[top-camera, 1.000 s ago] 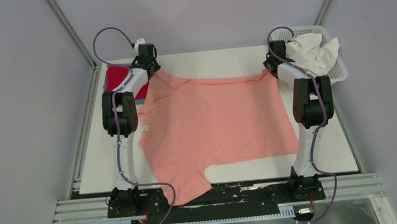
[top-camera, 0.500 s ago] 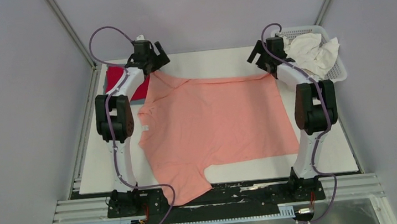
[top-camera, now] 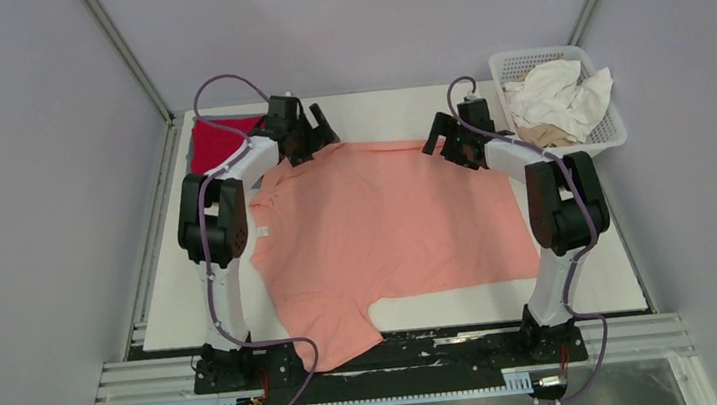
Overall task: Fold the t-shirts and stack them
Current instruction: Flatten out the tshirt
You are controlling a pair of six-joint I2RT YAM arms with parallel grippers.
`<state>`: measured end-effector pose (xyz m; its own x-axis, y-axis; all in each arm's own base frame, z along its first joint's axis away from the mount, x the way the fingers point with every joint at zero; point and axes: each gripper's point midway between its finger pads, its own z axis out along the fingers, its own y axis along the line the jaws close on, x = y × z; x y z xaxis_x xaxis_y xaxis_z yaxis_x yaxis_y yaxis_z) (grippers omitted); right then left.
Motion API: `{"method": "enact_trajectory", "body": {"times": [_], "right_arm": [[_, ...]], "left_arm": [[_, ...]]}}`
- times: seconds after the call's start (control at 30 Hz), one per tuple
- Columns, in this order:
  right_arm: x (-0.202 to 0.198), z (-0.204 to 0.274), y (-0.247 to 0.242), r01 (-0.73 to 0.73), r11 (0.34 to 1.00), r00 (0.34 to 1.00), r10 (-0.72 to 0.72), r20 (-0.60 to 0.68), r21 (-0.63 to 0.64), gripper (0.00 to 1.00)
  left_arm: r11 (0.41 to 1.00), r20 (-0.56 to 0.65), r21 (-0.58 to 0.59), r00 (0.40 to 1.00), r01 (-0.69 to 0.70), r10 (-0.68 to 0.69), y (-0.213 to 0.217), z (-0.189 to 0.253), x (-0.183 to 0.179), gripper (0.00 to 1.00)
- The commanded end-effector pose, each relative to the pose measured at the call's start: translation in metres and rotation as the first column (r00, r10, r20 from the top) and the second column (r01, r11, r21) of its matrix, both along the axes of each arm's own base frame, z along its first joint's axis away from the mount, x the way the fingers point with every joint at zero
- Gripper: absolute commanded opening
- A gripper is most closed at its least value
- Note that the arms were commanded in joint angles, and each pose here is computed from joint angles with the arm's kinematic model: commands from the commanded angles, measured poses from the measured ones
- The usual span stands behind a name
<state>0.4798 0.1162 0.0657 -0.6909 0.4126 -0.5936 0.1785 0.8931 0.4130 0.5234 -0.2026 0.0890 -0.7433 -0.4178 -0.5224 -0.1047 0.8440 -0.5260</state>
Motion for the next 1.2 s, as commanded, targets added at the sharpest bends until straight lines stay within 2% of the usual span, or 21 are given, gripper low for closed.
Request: {"method": "enact_trajectory", "body": {"times": [0.0,0.27,0.43,0.8,0.97,1.17], "right_arm": [[0.006,-0.001,0.002,-0.014,1.0,1.0,0.014,0.019,0.014,1.0],[0.007,-0.009,-0.001,-0.004,1.0,1.0,0.004,0.007,-0.004,1.0],[0.006,-0.015,0.0,-0.009,1.0,1.0,0.009,-0.005,-0.005,1.0],[0.007,-0.023,-0.002,-0.012,1.0,1.0,0.012,-0.018,-0.019,1.0],[0.007,-0.026,-0.002,-0.016,1.0,1.0,0.015,-0.023,-0.024,1.0],[0.008,-0.031,-0.006,-0.011,0.999,0.999,0.009,-0.034,-0.045,1.0]], "left_arm": [[0.999,-0.025,-0.017,0.999,-0.039,0.038,0.0,-0.005,0.007,1.0],[0.997,-0.086,0.039,0.994,-0.072,0.075,0.009,-0.028,0.0,1.0],[0.998,-0.078,-0.011,0.995,-0.068,0.067,0.0,-0.027,0.008,1.0],[0.991,0.006,-0.093,0.995,-0.094,0.095,-0.015,-0.007,0.061,1.0],[0.988,0.03,-0.107,0.993,-0.112,0.115,-0.011,-0.006,0.075,1.0],[0.984,0.027,-0.17,0.998,-0.052,0.057,-0.02,0.011,0.069,1.0]]}}
